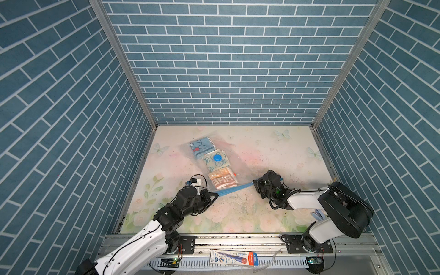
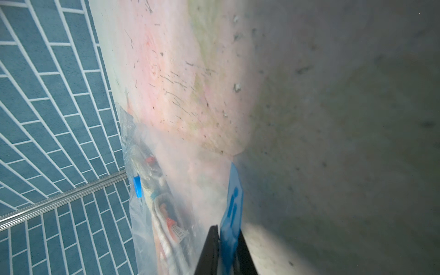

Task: Place the folded towel into the vacuum bag
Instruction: Close the vacuum bag at the center of the board.

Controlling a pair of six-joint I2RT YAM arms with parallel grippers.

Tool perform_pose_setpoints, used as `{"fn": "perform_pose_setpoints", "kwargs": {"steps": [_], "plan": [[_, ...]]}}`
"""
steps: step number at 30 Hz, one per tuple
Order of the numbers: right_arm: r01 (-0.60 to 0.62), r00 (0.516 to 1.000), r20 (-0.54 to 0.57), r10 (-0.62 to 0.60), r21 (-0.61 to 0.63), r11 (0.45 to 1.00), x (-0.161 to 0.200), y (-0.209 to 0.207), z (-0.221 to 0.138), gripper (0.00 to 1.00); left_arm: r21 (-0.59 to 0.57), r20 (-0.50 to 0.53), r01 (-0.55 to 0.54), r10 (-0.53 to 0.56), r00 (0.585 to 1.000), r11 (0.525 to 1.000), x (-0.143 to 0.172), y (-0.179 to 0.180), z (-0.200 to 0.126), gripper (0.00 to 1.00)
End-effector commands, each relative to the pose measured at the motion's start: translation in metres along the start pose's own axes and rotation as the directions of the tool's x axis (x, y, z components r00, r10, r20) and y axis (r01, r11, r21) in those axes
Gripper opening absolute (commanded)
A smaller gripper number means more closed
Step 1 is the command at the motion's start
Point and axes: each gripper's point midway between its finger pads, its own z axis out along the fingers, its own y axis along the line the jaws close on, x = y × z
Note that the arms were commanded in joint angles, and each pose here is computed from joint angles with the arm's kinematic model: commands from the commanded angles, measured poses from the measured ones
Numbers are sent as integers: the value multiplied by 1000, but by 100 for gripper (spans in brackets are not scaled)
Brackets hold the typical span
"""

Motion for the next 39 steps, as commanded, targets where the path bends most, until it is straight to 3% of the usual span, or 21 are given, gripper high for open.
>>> {"fn": "perform_pose_setpoints", "kwargs": {"steps": [1,28,32,39], "plan": [[-78,875,479,-75,292,953,-113,-90,-32,0,-43,107,-1,6,994,999,-22,2,-14,0],[-71,882,463,-84,308,949,-113,-93,-26,0,-47,109,5,0,994,999,-24,5,-16,0],[-11,901,417,-117,292,956,-107,-80,-19,0,-38,104,12,-8,995,999,-23,6,-12,0],[215,942,215,-257,200,956,-76,-33,-4,0,-11,85,-1,2,996,1000,-24,1,0,0]]}}
